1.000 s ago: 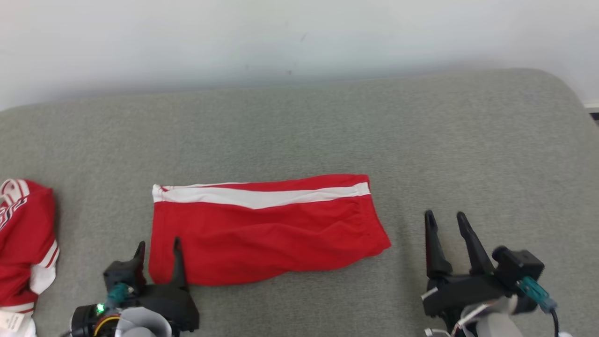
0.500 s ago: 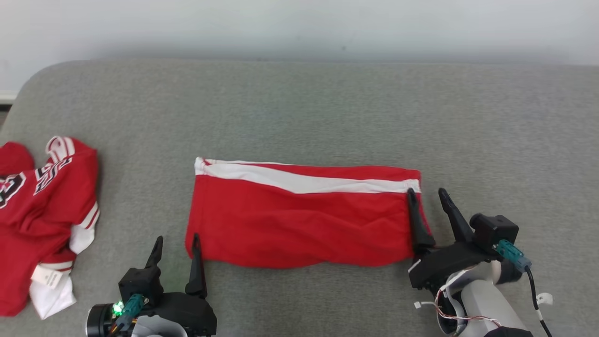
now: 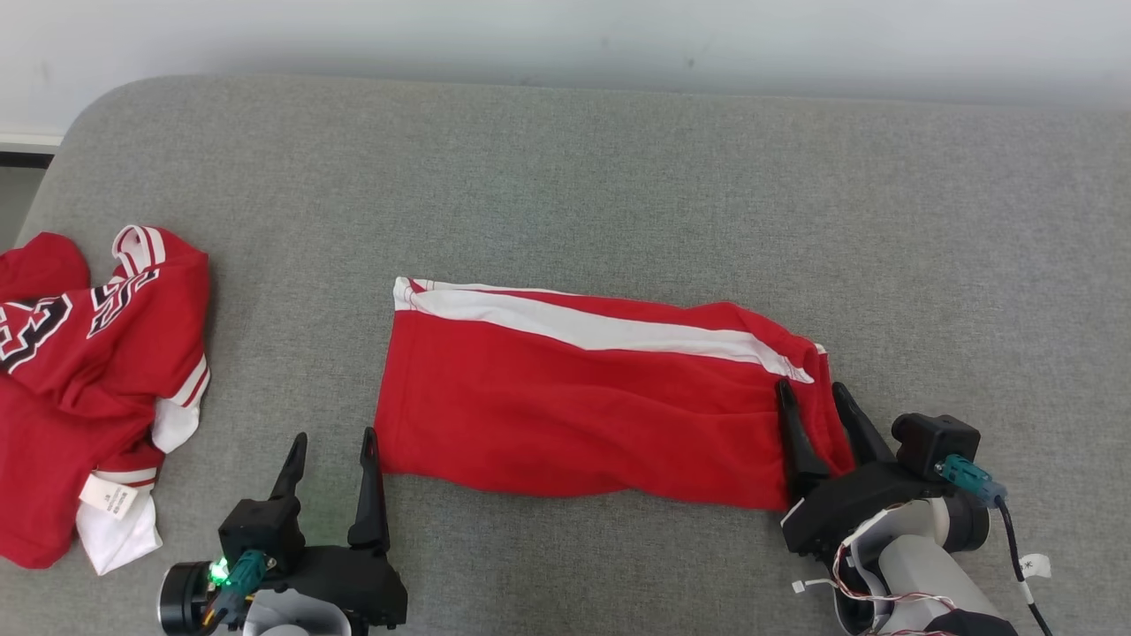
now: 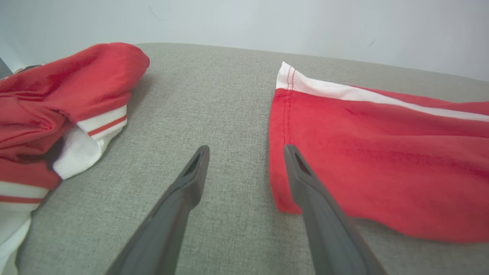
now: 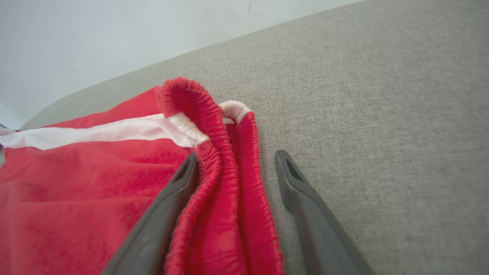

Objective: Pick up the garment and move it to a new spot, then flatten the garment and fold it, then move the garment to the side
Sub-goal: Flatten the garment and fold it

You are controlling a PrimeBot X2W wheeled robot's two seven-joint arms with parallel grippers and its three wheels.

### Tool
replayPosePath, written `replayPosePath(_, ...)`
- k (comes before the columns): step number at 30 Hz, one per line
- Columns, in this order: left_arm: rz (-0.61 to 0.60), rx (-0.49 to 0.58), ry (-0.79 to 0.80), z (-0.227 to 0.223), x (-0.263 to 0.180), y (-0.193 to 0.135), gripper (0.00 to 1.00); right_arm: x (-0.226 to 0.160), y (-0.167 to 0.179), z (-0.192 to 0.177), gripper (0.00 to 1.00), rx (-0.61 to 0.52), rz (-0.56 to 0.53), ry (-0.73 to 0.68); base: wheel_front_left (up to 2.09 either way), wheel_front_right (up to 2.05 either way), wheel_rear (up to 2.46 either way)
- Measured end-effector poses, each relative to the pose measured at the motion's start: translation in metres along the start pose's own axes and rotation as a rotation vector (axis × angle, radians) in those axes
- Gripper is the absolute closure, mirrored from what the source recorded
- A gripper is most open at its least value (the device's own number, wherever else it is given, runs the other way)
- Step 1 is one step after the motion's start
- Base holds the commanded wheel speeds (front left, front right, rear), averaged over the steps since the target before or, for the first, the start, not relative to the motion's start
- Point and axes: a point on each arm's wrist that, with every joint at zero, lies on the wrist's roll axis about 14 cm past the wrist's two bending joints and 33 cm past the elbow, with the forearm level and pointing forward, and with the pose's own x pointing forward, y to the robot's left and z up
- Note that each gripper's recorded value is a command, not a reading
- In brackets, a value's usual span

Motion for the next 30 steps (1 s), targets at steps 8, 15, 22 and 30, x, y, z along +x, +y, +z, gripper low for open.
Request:
replayPosePath(8,-0.018,0.003,-0.01,0.002,-0.001,-0.004,0.0,-0.003,-0.009,0.016,1.0,0.051,-0.005,-0.046,0.0,0.0,0.0)
replayPosePath(15,-0.042,0.0,-0.016,0.004,0.001,-0.012,0.0,-0.013,-0.044,0.038,1.0,0.053,-0.077,-0.099,0.0,0.0,0.0)
replayPosePath(22,-0.083,0.002,-0.006,0.001,0.0,-0.025,0.0,-0.013,-0.025,0.062,1.0,0.067,-0.001,-0.152,0.0,0.0,0.0)
replayPosePath(30,-0.108,0.003,0.007,-0.003,-0.005,-0.033,0.0,-0.005,0.078,0.065,1.0,0.142,0.284,-0.075,0.0,0.0,0.0)
